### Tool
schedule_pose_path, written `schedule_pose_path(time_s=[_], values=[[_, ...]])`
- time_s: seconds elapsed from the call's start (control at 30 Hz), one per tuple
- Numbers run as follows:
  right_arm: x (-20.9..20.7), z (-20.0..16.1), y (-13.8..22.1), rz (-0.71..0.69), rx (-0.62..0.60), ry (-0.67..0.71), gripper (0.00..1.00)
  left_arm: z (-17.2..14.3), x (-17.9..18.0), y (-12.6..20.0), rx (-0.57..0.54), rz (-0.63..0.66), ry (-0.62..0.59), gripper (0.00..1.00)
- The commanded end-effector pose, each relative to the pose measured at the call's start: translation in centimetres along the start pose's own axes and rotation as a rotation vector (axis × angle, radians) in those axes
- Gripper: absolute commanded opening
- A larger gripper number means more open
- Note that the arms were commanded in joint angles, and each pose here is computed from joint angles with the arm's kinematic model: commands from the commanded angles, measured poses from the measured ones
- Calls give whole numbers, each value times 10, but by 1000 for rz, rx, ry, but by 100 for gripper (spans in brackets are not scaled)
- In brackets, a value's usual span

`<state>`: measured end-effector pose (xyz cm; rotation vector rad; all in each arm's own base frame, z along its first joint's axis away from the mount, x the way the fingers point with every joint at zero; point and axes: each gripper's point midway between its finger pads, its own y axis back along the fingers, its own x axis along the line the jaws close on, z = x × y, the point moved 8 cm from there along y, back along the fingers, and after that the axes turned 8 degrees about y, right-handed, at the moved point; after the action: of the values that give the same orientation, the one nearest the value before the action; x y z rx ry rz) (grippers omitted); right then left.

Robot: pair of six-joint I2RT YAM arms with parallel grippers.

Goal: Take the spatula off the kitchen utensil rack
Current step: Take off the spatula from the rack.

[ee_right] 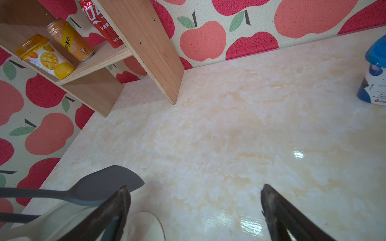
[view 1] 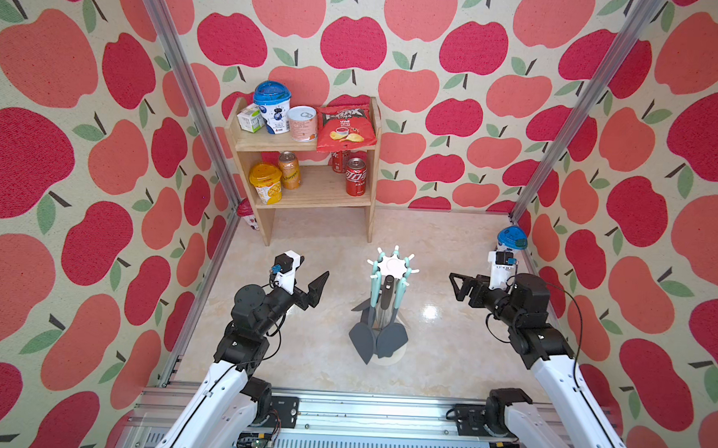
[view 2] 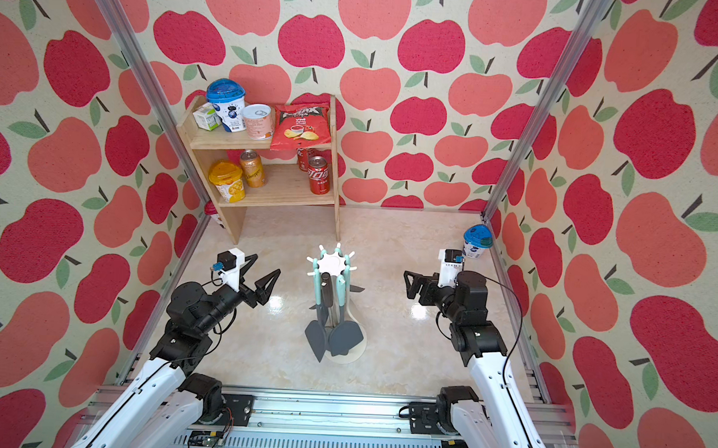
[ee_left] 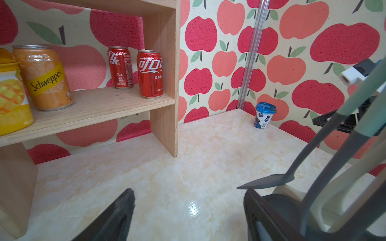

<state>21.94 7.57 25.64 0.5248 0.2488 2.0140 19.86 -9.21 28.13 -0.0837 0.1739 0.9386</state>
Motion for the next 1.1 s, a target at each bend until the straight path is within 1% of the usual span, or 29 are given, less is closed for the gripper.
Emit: schedule_pose_path(time_s=[0.0, 0.17, 0.27, 0.37, 0.57, 0.8, 0.93, 1.07], values=[[10, 6, 7, 13, 14, 27, 99, 9, -17, 9, -15, -80, -47, 84], [21, 18, 14, 14, 16, 46, 97, 18, -34, 20, -60, -145, -89, 83], [27, 25, 16, 31, 12, 50, 95, 23, -43, 23, -71, -190, -105, 81], [32, 30, 17, 38, 4, 54, 94, 28, -54, 26, -92, -244, -124, 78], [35, 37, 16, 51, -6, 44, 93, 47, -77, 34, -148, -365, -156, 77], [40, 47, 19, 64, -12, 48, 88, 62, -102, 33, -150, -492, -196, 75], [45, 53, 23, 78, -24, 60, 87, 65, -116, 28, -139, -553, -220, 74], [51, 54, 23, 86, -22, 76, 85, 66, -125, 23, -132, -596, -218, 74]])
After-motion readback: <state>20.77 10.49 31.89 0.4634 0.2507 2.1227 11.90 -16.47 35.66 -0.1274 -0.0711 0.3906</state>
